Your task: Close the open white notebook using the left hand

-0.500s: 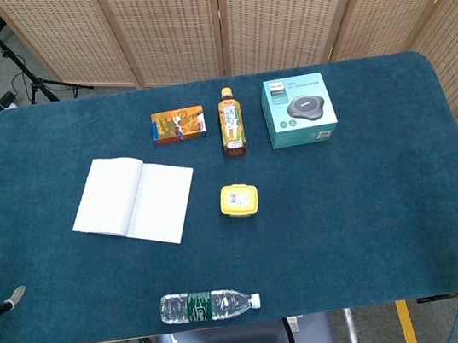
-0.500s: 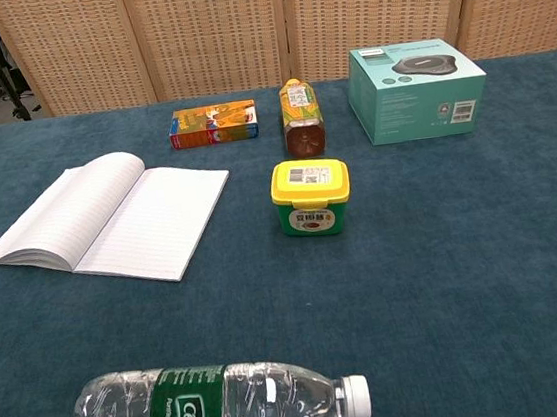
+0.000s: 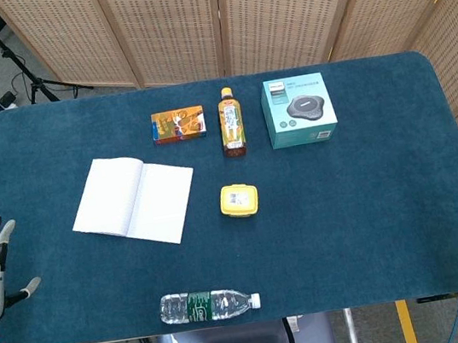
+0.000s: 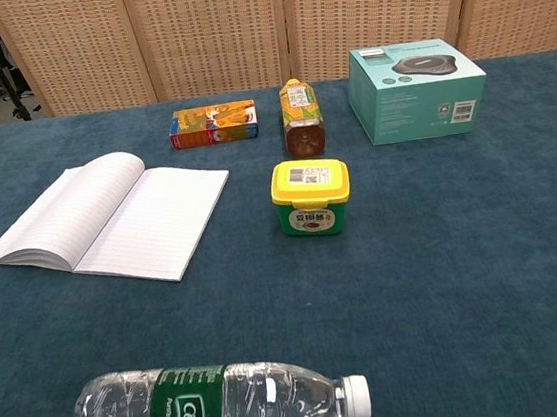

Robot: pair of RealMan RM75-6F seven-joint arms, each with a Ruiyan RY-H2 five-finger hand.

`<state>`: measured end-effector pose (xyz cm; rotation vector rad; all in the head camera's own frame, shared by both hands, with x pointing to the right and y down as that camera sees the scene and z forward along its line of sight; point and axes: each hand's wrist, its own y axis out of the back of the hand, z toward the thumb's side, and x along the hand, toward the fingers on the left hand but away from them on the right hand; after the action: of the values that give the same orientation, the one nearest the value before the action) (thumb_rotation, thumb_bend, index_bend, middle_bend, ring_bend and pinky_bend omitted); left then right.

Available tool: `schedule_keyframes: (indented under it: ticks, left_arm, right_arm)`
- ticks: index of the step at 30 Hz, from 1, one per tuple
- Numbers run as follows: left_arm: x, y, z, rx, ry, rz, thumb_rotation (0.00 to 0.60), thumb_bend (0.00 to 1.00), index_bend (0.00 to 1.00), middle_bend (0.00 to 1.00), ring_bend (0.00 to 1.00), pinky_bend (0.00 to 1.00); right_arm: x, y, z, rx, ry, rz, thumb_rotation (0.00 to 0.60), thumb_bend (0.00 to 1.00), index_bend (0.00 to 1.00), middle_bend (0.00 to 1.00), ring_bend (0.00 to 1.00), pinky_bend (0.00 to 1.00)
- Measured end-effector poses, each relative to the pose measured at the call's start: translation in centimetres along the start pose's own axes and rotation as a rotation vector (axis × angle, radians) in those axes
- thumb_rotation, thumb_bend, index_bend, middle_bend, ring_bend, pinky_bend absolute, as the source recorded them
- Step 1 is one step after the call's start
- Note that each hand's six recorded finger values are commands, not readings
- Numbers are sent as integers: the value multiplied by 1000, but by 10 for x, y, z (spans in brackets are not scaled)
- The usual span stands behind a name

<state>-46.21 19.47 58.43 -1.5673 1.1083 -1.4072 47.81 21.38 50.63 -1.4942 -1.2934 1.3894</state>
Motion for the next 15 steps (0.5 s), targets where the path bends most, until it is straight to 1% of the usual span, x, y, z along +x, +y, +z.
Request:
schedule_keyframes:
  ticks: [7, 12, 15]
  left_arm:
    - [41, -31, 14, 2, -62, -50, 600, 7, 0, 0, 0, 0]
    - [68, -55, 29, 5, -90, -81, 600, 115, 0, 0, 0, 0]
    - [81, -69, 38, 4, -95, -100, 600, 144, 0, 0, 0, 0]
  right_arm:
    - [-1, -2, 2, -14, 8, 7, 600, 0, 0, 0, 0, 0]
    - [-3, -5, 3, -8, 12, 15, 600, 0, 0, 0, 0, 0]
    - [-4, -7, 4, -2, 10, 19, 600, 0, 0, 0, 0, 0]
